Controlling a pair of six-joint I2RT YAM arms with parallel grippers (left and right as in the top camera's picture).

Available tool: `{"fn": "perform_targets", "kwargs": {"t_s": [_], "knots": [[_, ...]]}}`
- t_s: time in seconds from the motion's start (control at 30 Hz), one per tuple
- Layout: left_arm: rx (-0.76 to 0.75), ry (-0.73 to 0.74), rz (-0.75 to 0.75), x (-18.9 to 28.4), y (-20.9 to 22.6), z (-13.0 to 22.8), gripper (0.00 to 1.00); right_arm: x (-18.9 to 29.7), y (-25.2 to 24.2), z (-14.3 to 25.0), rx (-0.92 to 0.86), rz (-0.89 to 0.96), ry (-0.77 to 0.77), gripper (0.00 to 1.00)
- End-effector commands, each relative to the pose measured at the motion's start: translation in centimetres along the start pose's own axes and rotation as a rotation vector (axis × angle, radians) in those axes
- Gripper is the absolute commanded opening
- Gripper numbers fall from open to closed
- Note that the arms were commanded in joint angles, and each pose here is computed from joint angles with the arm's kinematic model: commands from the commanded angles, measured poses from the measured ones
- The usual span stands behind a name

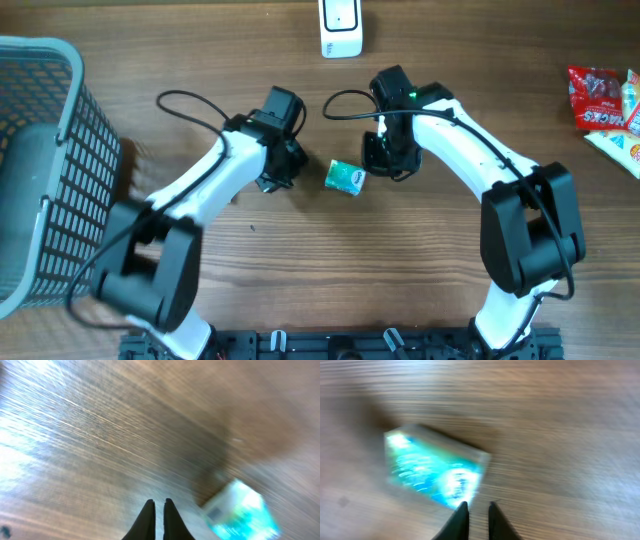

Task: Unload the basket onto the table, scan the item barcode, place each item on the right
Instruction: 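Reach the right gripper to the small green box and grasp it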

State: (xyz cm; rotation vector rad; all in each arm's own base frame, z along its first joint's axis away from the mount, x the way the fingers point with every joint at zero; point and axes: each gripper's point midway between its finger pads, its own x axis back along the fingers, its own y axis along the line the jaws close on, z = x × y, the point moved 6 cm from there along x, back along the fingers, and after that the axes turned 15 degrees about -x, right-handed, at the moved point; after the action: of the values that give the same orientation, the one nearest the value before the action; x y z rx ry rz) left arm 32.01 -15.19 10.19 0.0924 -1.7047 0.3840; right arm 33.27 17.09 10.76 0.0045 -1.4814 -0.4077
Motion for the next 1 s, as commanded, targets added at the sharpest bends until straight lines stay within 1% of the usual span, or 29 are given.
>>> {"fn": "perform_targets", "kwargs": {"t_s": [0.0, 0.03, 0.07, 0.13, 0.2, 0.3, 0.33, 0.37, 0.47, 0.57, 0.63, 0.73, 0.77, 0.8, 0.87, 0.97], "knots": [[0.029, -0.119, -0.034, 3.9, 1.2, -1.6, 0.39, 3.0, 3.3, -1.4, 0.274, -0.163, -0.110, 0.49], [0.039, -0.101, -0.083, 3.8, 2.2, -1.3, 0.82, 2.6, 3.7, -2.2, 0.297, -0.168, -0.143, 0.72], [0.043, -0.084, -0.113, 3.8, 2.8, -0.9, 1.00, 2.0, 3.8, -2.6, 0.332, -0.168, -0.152, 0.99], [0.043, -0.052, -0.173, 3.9, 3.7, -0.2, 1.00, 0.4, 3.8, -2.7, 0.446, -0.180, -0.116, 1.00], [0.092, -0.021, -0.209, 4.0, 4.8, 0.2, 1.00, -1.6, 3.9, -2.2, 0.561, -0.263, -0.021, 1.00], [0.121, -0.005, -0.213, 4.1, 5.5, 0.0, 1.00, -3.8, 2.7, -2.2, 0.536, -0.256, 0.060, 1.00], [0.123, 0.000, -0.219, 4.1, 5.7, 0.0, 1.00, -4.2, 2.3, -2.0, 0.521, -0.245, 0.086, 0.97], [0.120, 0.002, -0.225, 4.2, 5.8, 0.1, 1.00, -4.5, 2.0, -1.8, 0.529, -0.241, 0.105, 0.88], [0.116, 0.004, -0.227, 4.2, 5.8, 0.1, 1.00, -4.5, 1.8, -1.5, 0.528, -0.235, 0.122, 0.54], [0.117, 0.012, -0.233, 4.2, 5.9, 0.3, 1.00, -4.5, 1.7, -1.4, 0.522, -0.230, 0.134, 0.36], [0.115, 0.012, -0.233, 4.2, 5.9, 0.3, 1.00, -4.5, 1.6, -1.3, 0.519, -0.229, 0.138, 0.31], [0.116, 0.012, -0.233, 4.2, 5.9, 0.3, 1.00, -4.3, 1.5, -0.4, 0.497, -0.248, 0.195, 0.33], [0.116, 0.012, -0.233, 4.2, 5.9, 0.3, 1.00, -4.3, 1.4, -0.3, 0.494, -0.253, 0.202, 0.38], [0.116, 0.012, -0.233, 4.2, 5.9, 0.3, 1.00, -4.6, 1.3, -0.2, 0.491, -0.252, 0.210, 0.45], [0.115, 0.013, -0.233, 4.2, 5.9, 0.3, 1.00, -5.1, 1.1, -0.1, 0.479, -0.251, 0.215, 0.48], [0.116, 0.017, -0.236, 4.2, 6.0, 0.4, 1.00, -6.6, 0.6, 0.1, 0.450, -0.260, 0.223, 0.48]]}}
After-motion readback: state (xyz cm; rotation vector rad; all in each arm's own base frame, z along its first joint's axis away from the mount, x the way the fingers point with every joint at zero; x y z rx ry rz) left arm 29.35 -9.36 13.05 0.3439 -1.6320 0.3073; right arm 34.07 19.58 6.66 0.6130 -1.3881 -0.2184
